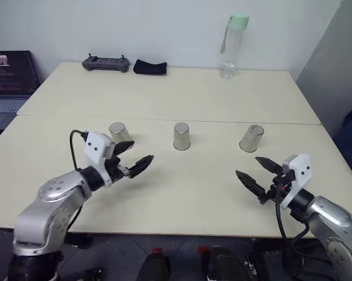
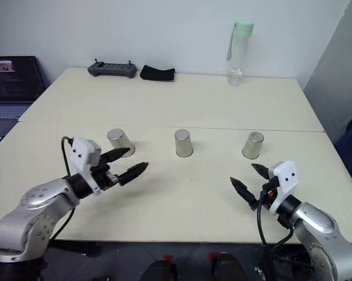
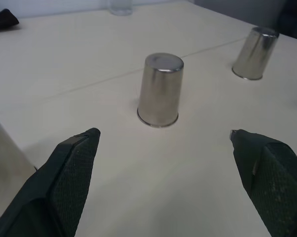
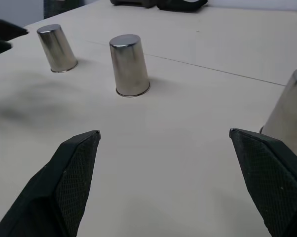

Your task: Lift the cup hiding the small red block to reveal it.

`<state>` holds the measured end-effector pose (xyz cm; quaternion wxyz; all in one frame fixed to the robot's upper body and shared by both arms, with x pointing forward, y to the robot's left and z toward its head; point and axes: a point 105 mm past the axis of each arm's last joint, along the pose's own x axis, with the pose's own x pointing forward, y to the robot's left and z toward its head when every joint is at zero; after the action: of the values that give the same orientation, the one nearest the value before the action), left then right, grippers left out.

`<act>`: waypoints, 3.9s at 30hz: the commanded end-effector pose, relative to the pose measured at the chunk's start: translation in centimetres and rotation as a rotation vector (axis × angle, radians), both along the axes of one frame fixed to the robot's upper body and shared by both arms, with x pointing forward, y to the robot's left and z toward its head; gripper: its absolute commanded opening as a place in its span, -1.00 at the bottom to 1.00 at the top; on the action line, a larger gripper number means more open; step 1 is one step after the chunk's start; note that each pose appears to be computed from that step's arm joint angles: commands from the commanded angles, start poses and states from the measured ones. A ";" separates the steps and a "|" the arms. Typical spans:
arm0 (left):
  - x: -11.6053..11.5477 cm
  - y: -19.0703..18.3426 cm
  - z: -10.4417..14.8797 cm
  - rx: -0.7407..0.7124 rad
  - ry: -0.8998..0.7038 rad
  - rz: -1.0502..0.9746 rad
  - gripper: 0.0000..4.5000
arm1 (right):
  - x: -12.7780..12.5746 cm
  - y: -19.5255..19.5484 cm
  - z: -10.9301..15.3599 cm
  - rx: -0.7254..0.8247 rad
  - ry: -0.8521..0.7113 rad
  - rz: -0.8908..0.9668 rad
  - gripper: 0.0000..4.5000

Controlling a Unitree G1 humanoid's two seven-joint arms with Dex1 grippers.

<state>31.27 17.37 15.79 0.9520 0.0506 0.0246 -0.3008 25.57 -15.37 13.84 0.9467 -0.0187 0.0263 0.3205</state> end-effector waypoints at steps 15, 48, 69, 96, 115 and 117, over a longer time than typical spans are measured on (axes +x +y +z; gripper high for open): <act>7.1 -7.1 -1.9 -0.065 -0.098 0.012 1.00 | 0.2 2.0 3.5 0.032 -0.119 0.045 0.98; 9.3 -9.9 -2.4 -0.102 -0.110 -0.071 0.21 | 0.2 1.5 3.3 0.037 -0.104 -0.038 1.00; 1.1 -2.3 -1.4 -0.029 -0.105 0.236 0.21 | 0.4 2.3 2.8 0.062 -0.088 -0.035 1.00; 1.5 -1.5 -4.4 -0.044 -0.047 0.217 0.99 | -0.2 1.6 2.4 0.048 -0.075 -0.075 1.00; -8.3 -0.6 -4.7 -0.111 0.067 0.487 0.99 | -2.1 0.1 -3.2 0.066 0.122 -0.371 1.00; -8.4 0.0 -4.8 -0.115 0.063 0.538 0.99 | -2.3 0.0 -3.8 0.118 0.154 -0.420 1.00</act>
<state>22.93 16.91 9.34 0.9938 -0.0341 0.0858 -0.0613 23.35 -15.04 9.76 0.9842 0.0558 0.0937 0.1392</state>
